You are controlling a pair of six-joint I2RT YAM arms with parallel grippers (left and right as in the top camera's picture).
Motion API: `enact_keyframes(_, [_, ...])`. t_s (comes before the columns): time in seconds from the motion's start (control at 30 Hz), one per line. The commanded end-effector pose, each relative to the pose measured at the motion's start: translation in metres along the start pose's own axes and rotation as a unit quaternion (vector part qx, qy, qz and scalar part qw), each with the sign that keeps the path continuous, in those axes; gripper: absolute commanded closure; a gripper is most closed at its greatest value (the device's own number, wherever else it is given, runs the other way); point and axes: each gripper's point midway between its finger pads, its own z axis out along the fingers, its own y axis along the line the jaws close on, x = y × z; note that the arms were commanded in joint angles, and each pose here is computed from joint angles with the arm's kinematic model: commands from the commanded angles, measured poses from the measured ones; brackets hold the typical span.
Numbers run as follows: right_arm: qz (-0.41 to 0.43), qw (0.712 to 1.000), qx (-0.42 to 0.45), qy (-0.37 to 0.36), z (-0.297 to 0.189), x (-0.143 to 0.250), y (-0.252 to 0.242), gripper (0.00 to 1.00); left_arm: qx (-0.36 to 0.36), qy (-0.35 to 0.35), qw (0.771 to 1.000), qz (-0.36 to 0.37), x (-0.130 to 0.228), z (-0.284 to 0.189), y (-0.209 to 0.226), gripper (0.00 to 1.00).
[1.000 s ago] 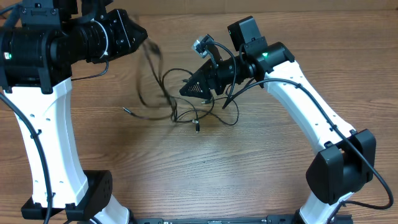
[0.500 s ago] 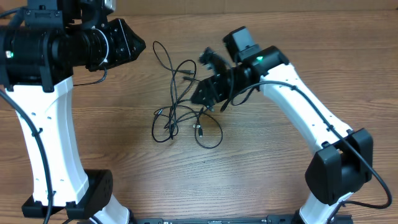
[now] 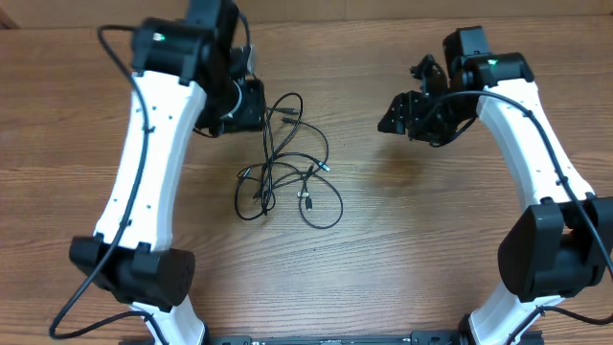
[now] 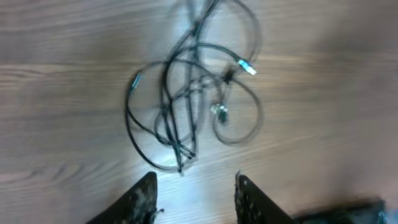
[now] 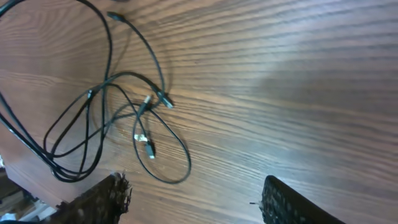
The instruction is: Untangle cables
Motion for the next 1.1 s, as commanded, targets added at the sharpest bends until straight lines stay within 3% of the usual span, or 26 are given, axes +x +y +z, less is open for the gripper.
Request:
enact_keyframes(0.0, [-0.004, 1.000, 0.015, -0.005, -0.004, 0.001, -0.006, 0.29, -0.056, 0.003, 0.997, -0.049, -0.002, 0.033, 0.023, 0.71])
enact_keyframes(0.07, [-0.003, 1.000, 0.019, -0.003, -0.004, 0.002, -0.007, 0.28, -0.056, 0.000, 0.996, -0.073, -0.006, 0.051, 0.025, 0.83])
enact_keyframes(0.17, [-0.002, 1.000, 0.019, 0.000, -0.004, 0.004, -0.007, 0.28, -0.044, 0.001, 0.995, -0.090, -0.007, 0.076, 0.025, 0.84])
enact_keyframes(0.47, [-0.003, 1.000, 0.019, 0.000, -0.004, 0.004, -0.007, 0.25, 0.001, 0.006, 0.995, -0.096, -0.005, 0.117, 0.017, 0.71])
enact_keyframes(0.67, [-0.003, 1.000, 0.019, 0.000, -0.004, 0.004, -0.007, 0.23, 0.036, -0.009, 0.997, -0.074, -0.010, 0.130, -0.003, 0.68])
enact_keyframes(0.83, [-0.011, 1.000, 0.019, 0.000, -0.004, 0.004, -0.007, 0.21, 0.086, -0.018, 0.996, 0.002, -0.009, 0.131, -0.042, 0.68])
enact_keyframes(1.07, [-0.014, 1.000, 0.019, 0.001, -0.004, 0.004, -0.007, 0.20, 0.084, -0.038, 0.992, 0.081, -0.006, 0.135, -0.068, 0.57])
